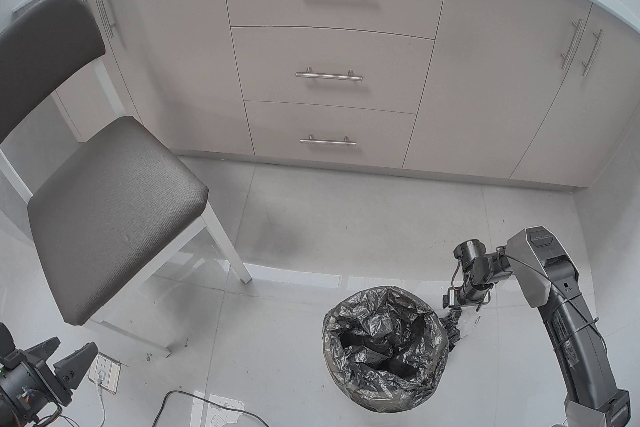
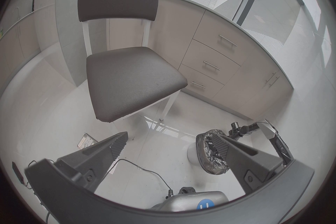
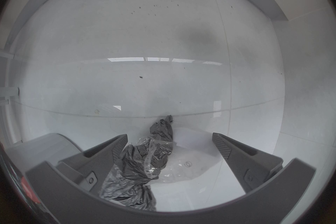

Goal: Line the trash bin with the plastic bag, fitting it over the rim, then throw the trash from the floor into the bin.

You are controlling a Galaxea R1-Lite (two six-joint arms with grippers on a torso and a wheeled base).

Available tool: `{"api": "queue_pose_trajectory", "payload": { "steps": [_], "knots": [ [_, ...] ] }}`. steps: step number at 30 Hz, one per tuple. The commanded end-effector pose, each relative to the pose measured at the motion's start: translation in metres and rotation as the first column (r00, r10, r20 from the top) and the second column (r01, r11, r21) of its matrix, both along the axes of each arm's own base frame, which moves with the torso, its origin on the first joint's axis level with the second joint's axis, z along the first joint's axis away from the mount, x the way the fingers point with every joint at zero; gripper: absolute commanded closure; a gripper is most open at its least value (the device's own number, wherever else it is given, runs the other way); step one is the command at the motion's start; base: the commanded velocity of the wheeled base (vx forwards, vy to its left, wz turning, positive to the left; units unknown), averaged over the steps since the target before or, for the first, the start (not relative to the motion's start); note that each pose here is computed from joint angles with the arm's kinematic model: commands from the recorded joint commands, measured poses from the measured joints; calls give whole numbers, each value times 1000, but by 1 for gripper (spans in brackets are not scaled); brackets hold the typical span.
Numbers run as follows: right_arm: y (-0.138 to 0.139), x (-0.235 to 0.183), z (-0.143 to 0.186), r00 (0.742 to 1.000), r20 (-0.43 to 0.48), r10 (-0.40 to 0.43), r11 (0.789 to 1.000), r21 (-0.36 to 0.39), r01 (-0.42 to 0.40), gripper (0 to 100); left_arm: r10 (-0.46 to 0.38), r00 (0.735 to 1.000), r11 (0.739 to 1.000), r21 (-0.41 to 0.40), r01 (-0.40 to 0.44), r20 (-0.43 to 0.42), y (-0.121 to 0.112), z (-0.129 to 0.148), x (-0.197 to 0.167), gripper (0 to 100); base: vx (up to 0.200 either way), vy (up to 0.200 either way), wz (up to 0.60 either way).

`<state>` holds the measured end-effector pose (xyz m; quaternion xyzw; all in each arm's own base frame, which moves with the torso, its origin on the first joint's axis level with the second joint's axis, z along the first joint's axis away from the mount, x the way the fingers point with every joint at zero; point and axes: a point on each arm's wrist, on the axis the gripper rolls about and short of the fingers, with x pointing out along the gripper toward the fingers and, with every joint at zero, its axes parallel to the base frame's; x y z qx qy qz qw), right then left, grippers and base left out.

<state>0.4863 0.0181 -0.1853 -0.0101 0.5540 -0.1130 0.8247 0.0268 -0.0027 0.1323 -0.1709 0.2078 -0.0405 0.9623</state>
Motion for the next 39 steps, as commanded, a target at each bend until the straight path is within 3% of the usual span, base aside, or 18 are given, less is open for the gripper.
{"api": "queue_pose_trajectory", "payload": {
  "steps": [1,10,21,25,28,33,39],
  "knots": [
    [-4,-7,-20,999,-36,-7,1000,-2,6,0,-2,1000,1000,2,2,31,-1,-4,-7,0,0,0,0],
    [-1,-8,-20,999,-36,-22,1000,-5,22,0,-3,999,1000,4,3,39,-1,-6,-9,0,0,0,0],
    [-22,-13,-22,994,-105,-14,1000,6,15,0,-6,999,1000,5,6,32,-1,-10,-10,0,0,0,0],
    [-30,-18,-23,984,-170,60,998,20,-57,0,-8,1000,1000,4,8,30,-1,-11,-10,0,0,0,0],
    [-41,-25,-25,956,-250,154,988,14,-156,0,-6,999,1000,5,6,32,-1,-10,-10,0,0,0,0],
    [-46,-36,-26,920,-350,176,984,71,-162,0,-13,999,1000,5,12,36,-1,-11,-11,0,0,0,0],
    [-48,-31,-20,935,-314,166,986,68,-153,0,-17,999,1000,4,17,32,-1,-13,-11,0,0,0,0]
  ]
}}
